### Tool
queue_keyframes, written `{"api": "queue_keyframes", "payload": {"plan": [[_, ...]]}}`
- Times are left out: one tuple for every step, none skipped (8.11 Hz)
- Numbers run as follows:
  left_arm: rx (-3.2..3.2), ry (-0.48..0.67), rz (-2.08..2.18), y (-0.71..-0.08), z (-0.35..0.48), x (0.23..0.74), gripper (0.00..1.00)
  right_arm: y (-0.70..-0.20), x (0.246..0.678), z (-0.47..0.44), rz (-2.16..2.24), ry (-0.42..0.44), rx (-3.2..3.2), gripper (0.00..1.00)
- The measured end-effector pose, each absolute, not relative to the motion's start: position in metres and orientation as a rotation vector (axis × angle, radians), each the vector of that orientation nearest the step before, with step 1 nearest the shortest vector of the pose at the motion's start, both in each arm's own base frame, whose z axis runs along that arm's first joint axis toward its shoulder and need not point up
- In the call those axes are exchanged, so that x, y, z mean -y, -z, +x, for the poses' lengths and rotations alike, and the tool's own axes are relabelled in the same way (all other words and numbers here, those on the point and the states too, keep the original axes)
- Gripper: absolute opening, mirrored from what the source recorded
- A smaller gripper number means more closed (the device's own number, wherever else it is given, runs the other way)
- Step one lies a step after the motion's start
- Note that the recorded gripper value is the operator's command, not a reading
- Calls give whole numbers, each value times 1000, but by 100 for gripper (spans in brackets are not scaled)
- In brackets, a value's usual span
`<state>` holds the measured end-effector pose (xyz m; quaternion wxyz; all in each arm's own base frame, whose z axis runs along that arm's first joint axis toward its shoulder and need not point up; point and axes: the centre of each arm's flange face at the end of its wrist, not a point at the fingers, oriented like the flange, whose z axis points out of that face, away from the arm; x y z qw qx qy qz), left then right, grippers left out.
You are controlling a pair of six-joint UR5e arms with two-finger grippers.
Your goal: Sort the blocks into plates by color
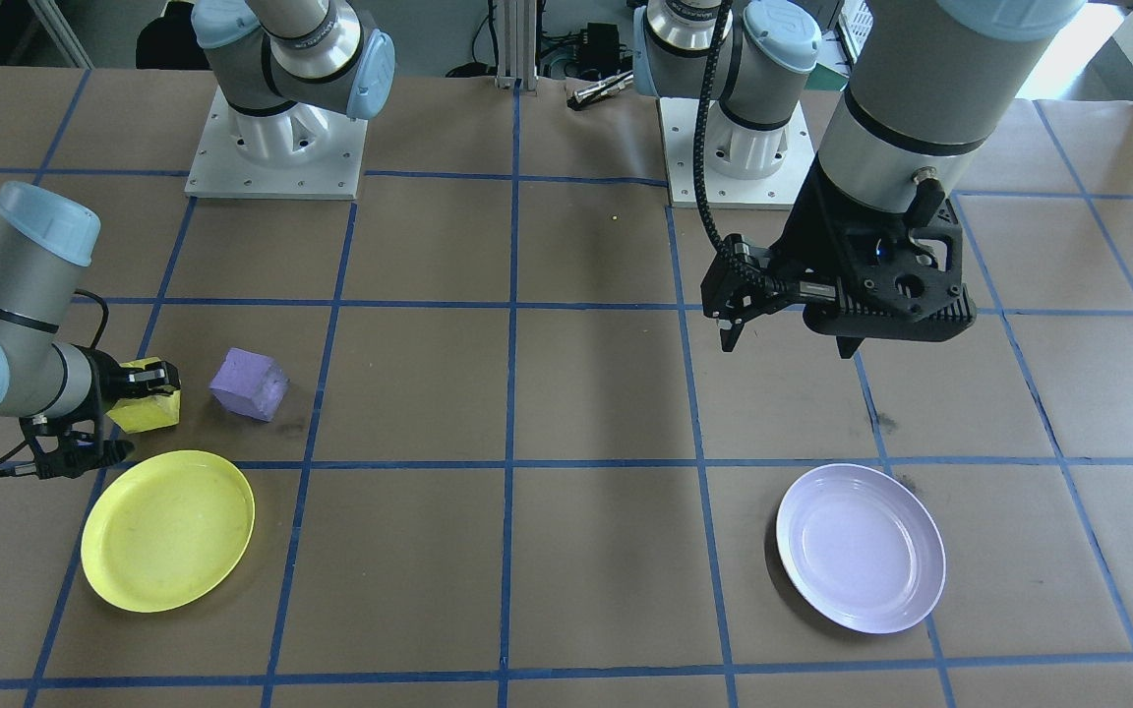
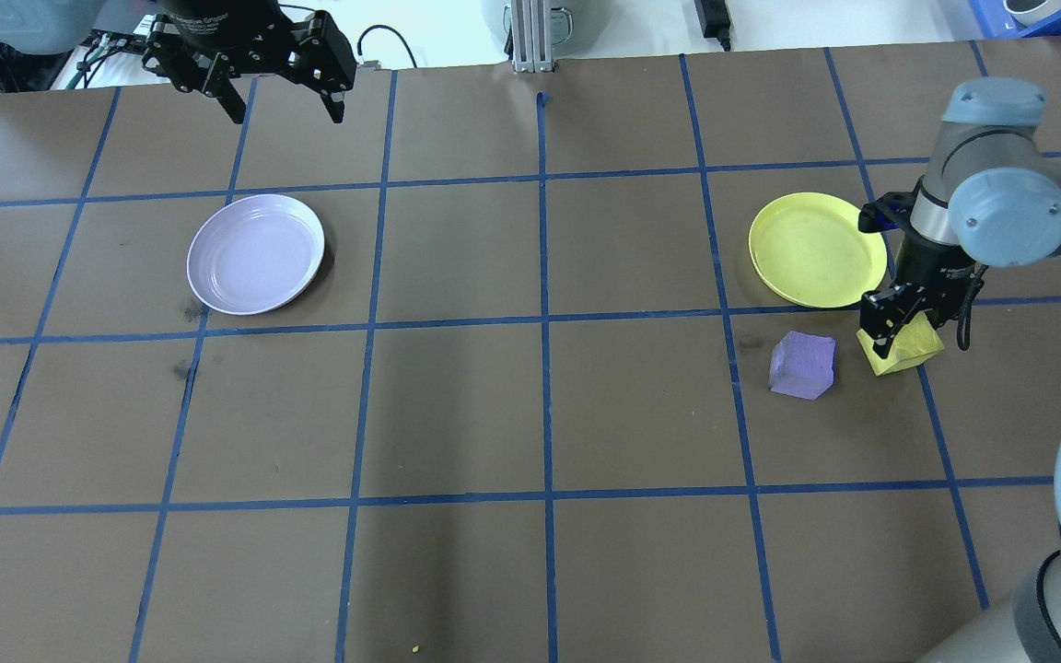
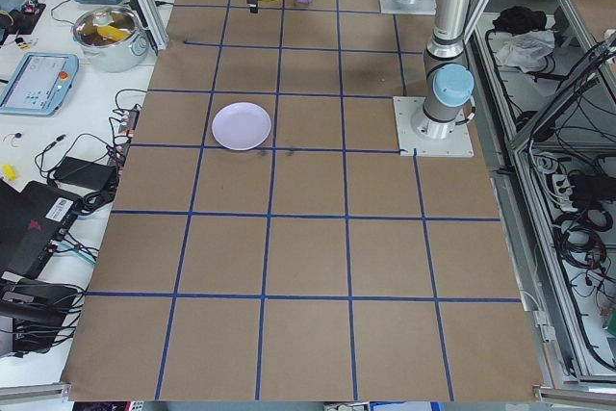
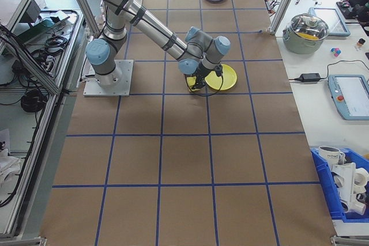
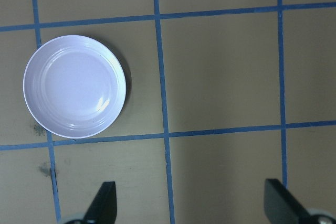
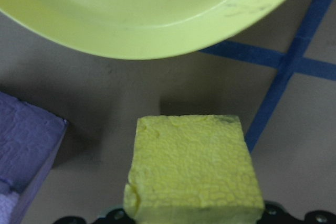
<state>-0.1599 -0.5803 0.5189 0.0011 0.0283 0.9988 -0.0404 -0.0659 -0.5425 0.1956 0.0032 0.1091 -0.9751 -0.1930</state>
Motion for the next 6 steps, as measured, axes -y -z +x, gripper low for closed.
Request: {"api": "queue_keyframes", "payload": {"plan": [[-3133, 124, 101, -519, -160, 580, 100, -222, 547, -66, 323, 535, 3058, 0], [-3125, 118, 111, -518, -159, 580, 100, -252, 552, -66, 286, 443, 3058, 0], [-3110, 117, 117, -516, -157, 580, 100, -279, 561, -63, 244, 343, 3076, 0], [-3098, 120, 126, -514, -156, 581, 100, -297, 573, -59, 202, 255, 3111, 0], [-3086, 154, 157, -515, -155, 583, 100, -298, 588, -50, 182, 207, 3140, 0], [-3081, 165, 180, -515, -154, 584, 100, -291, 604, -35, 204, 152, 3145, 0]]}}
